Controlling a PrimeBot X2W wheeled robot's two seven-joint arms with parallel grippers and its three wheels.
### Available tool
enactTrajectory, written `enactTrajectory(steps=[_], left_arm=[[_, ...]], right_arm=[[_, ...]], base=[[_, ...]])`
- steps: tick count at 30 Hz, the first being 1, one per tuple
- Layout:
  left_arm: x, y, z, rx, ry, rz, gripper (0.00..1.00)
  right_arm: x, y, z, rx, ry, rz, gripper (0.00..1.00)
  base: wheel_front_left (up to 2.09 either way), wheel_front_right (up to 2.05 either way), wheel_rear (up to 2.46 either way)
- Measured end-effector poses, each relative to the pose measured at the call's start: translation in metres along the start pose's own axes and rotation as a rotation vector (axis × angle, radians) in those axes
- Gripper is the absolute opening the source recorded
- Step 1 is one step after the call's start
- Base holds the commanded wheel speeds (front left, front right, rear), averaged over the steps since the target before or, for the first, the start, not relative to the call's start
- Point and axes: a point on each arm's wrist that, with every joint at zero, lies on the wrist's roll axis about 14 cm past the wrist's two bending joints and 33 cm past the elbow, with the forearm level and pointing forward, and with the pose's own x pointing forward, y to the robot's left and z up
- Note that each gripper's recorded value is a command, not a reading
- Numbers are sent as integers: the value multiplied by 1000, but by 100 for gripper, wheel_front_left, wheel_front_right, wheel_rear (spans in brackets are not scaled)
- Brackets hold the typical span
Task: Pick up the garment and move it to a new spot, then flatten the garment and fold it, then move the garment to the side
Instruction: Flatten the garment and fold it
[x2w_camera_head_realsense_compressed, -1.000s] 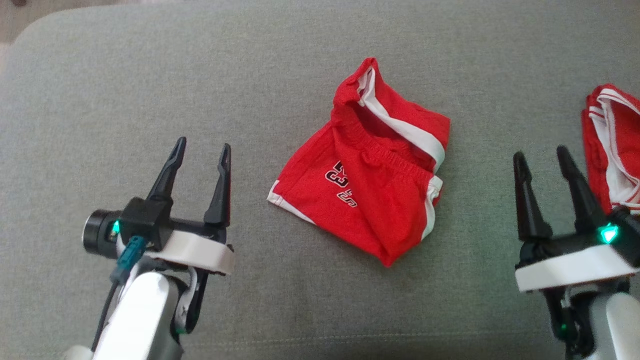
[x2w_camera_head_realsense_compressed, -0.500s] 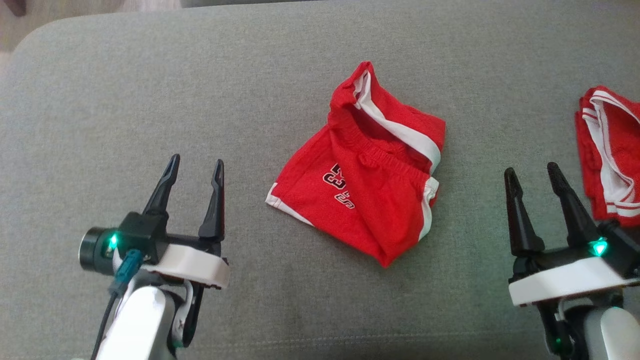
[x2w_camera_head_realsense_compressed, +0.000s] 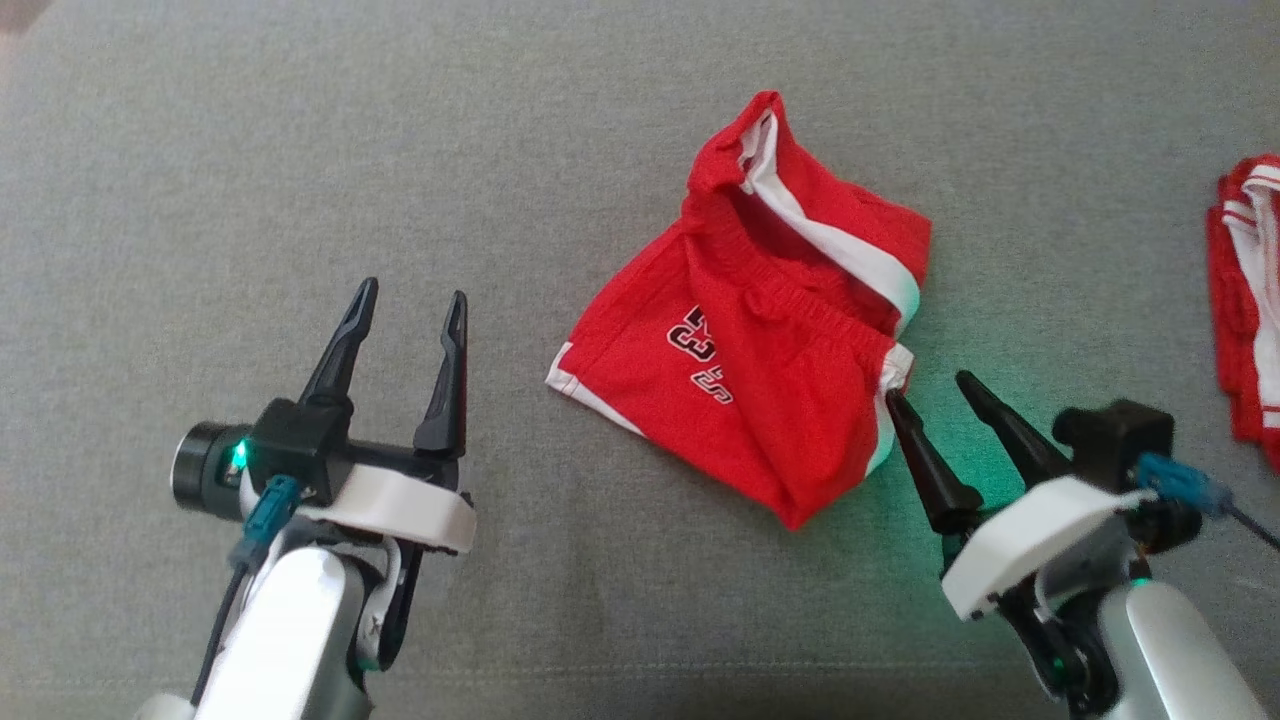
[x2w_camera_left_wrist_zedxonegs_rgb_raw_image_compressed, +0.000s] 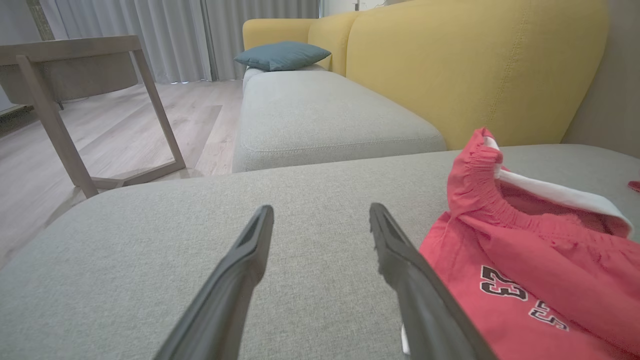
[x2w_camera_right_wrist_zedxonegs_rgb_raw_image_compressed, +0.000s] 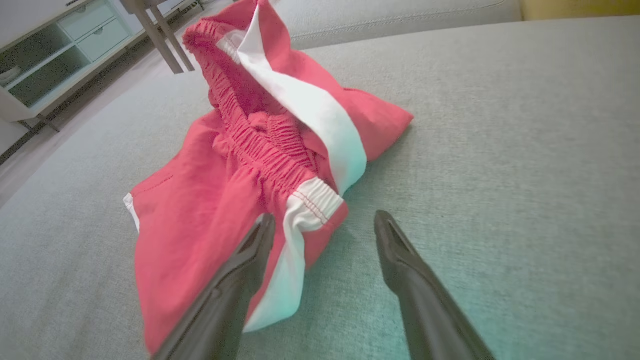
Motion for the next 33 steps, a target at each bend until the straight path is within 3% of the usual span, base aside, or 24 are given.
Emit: enactTrajectory(steps=[3, 4, 5, 6, 10, 15, 19, 25, 31, 32, 33], left_arm=[[0, 2, -5, -4, 12, 8, 100], [1, 3, -6, -5, 16, 11, 100], [1, 4, -7, -5, 17, 12, 100], [2, 4, -7, -6, 17, 12, 100], [4, 6, -8, -9, 19, 21, 100], [5, 5, -7, -10, 16, 17, 100], [7, 0, -5, -14, 9, 5, 100], [10, -5, -4, -17, 3, -10, 100], [12, -7, -4, -21, 2, -16, 100], [12, -8, -4, -21, 1, -18, 100], [12, -8, -3, -21, 0, -18, 100]], right_arm=[[12, 4, -4, -8, 41, 27, 100], [15, 6, -6, -8, 53, 34, 90], [17, 7, -8, -5, 64, 40, 56], [19, 7, -10, -5, 73, 43, 0], [23, 9, -21, 16, 110, 52, 0], [19, -6, 8, 58, -9, 4, 0], [7, -31, 21, 123, -80, -91, 0], [-22, -74, 3, 231, -91, -264, 0], [-38, -98, -10, 294, -89, -358, 0], [-39, -100, -10, 295, -96, -365, 39], [-41, -102, -9, 296, -107, -372, 100]], base=[[0, 0, 0], [0, 0, 0], [0, 0, 0], [0, 0, 0], [0, 0, 0], [0, 0, 0], [0, 0, 0], [0, 0, 0], [0, 0, 0], [0, 0, 0], [0, 0, 0]])
